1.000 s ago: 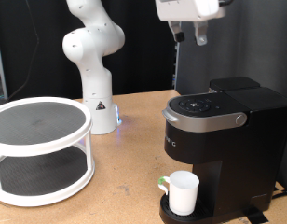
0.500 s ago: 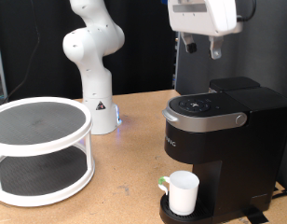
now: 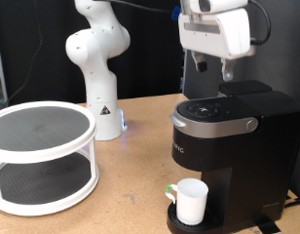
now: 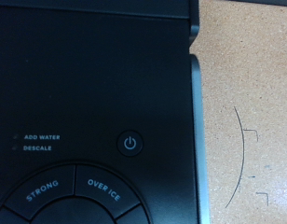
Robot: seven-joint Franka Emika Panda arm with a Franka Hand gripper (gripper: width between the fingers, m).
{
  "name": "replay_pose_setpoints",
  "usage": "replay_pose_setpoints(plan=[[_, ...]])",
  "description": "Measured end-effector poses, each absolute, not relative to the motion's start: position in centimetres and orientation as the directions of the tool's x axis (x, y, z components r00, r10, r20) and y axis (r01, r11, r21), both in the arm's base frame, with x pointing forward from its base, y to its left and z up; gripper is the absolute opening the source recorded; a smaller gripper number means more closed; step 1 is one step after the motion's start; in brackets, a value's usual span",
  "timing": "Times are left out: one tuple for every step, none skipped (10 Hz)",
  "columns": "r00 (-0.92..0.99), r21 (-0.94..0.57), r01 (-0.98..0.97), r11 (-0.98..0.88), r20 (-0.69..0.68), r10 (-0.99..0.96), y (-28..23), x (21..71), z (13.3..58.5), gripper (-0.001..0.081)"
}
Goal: Make a cup of coffee with the keurig machine
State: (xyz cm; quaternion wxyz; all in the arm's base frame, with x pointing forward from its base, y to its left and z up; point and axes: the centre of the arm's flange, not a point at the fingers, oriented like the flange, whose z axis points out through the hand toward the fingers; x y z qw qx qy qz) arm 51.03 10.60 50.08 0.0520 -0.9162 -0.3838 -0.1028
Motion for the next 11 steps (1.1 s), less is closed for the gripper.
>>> replay_pose_setpoints(plan=[[0.683, -0.013, 0.715, -0.699, 0.228, 0.694, 10.7, 51.1, 49.4, 0.0802], [0.682, -0.006, 0.714, -0.700, 0.233, 0.693, 10.7, 51.0, 48.8, 0.0802], [0.681, 0.002, 0.713, -0.702, 0.241, 0.692, 10.7, 50.9, 48.1, 0.0802], [0.679, 0.009, 0.712, -0.702, 0.245, 0.692, 10.7, 50.8, 47.4, 0.0657], [0.678, 0.016, 0.711, -0.703, 0.251, 0.691, 10.7, 50.7, 46.7, 0.0657], [0.676, 0.027, 0.708, -0.706, 0.266, 0.688, 10.7, 50.6, 46.1, 0.0506], [0.673, 0.041, 0.703, -0.710, 0.285, 0.683, 10.6, 50.5, 45.5, 0.0506], [0.673, 0.054, 0.694, -0.718, 0.306, 0.674, 10.6, 50.4, 44.9, 0.0336], [0.672, 0.066, 0.686, -0.725, 0.326, 0.665, 10.6, 50.3, 44.3, 0.0198], [0.670, 0.076, 0.680, -0.729, 0.340, 0.660, 10.6, 50.1, 43.9, 0.0073], [0.667, 0.083, 0.677, -0.731, 0.351, 0.657, 10.6, 50.0, 43.5, 0.0073]])
